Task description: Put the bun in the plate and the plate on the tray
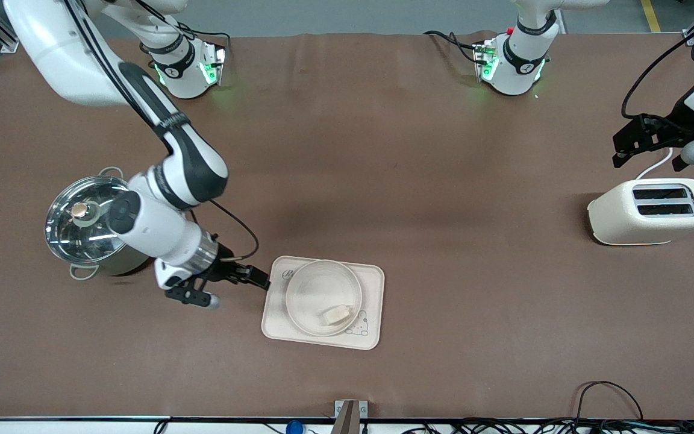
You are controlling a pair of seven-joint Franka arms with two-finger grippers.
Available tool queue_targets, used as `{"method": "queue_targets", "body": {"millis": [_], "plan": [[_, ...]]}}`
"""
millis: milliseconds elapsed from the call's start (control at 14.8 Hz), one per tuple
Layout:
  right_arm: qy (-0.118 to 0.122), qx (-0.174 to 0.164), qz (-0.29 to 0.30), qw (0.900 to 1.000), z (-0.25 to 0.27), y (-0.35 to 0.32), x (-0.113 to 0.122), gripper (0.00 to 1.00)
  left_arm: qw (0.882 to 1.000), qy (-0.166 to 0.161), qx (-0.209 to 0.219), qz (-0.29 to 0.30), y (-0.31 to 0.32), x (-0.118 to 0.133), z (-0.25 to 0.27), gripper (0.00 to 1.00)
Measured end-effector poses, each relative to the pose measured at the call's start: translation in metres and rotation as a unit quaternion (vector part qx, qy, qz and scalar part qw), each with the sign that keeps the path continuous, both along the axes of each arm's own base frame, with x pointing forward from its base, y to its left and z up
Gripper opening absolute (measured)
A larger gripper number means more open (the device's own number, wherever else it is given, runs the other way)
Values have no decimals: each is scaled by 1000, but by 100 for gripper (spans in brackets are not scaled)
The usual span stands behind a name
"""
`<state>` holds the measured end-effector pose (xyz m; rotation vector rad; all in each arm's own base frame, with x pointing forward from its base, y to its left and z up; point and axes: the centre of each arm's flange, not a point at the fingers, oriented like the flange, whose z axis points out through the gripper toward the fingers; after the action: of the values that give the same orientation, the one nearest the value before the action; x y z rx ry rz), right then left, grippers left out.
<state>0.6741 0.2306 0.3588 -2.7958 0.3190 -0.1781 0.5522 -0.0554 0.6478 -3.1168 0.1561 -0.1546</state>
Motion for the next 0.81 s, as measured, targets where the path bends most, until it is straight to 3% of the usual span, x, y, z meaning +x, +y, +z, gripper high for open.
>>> {"method": "queue_targets", "body": {"millis": [270, 472, 809], "plan": [[18, -75, 42, 996, 85, -47, -22, 100, 1000, 1, -1, 15, 0, 0, 0, 100], [10, -118, 80, 990, 156, -110, -40, 100, 1000, 3, -1, 18, 1, 0, -1, 100], [24, -166, 102, 980, 235, -178, -77, 100, 1000, 3, -1, 18, 2, 0, -1, 100]]}}
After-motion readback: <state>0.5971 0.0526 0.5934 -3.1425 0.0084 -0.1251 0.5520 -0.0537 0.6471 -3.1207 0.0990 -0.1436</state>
